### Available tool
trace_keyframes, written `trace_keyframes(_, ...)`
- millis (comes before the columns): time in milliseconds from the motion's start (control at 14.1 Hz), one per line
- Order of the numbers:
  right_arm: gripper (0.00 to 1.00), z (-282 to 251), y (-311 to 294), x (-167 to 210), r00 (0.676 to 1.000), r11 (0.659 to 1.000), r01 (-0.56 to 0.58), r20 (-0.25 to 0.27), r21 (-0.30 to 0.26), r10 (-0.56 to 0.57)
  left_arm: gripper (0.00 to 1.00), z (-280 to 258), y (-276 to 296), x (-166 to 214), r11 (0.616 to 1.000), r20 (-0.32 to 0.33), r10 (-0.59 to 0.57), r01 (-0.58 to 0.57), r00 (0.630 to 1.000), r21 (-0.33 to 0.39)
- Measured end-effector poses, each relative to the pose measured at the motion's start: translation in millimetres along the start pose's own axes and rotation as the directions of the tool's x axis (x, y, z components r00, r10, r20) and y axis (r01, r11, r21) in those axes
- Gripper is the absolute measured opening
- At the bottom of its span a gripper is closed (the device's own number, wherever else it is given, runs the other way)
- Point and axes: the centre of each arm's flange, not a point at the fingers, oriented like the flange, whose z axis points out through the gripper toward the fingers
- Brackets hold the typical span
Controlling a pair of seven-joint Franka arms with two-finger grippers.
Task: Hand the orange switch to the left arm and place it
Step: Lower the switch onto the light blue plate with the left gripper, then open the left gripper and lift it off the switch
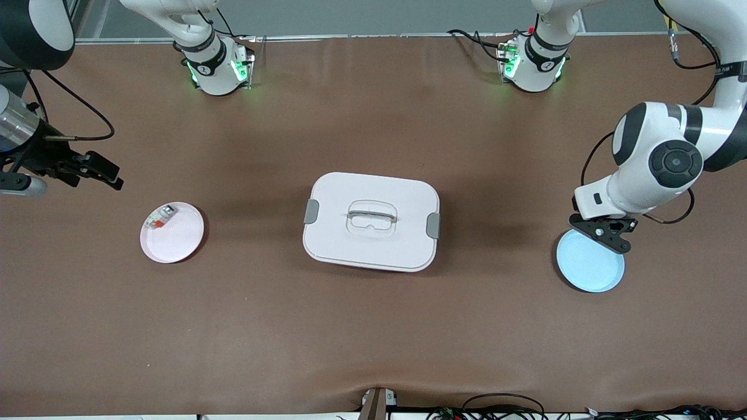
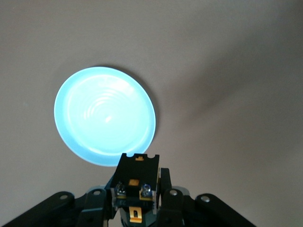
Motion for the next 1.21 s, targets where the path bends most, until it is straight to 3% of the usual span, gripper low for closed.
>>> trace_keyframes(213,1.00,-3.5,-0.1,3.7,1.000,1.000,0.001,-0.009,-0.003,-0.001,0.35,35.7,-28.1,-7.0,0.985,-0.032,0.173,-0.173,0.984,-0.011)
trace_keyframes(356,1.00,-1.4,0.3,4.7,1.000,1.000,0.002,-0.006,-0.007,-0.002,0.35,54.6,-43.1,-9.6,0.953,-0.052,0.303,-0.304,0.952,-0.005)
trace_keyframes(640,1.00,2.0,-0.5,5.9,1.000,1.000,0.004,0.000,-0.009,-0.004,0.35,85.3,-51.8,2.9,0.826,-0.010,0.561,-0.558,0.828,0.079)
trace_keyframes(995,1.00,6.0,-5.9,6.8,1.000,1.000,0.014,0.006,-0.009,-0.014,0.35,129.8,-54.9,10.0,0.706,0.026,0.700,-0.697,0.714,0.122)
trace_keyframes(1209,1.00,7.5,-13.0,6.5,1.000,1.000,0.028,0.008,-0.011,-0.028,0.35,136.9,-60.2,5.9,0.687,0.037,0.717,-0.714,0.696,0.130)
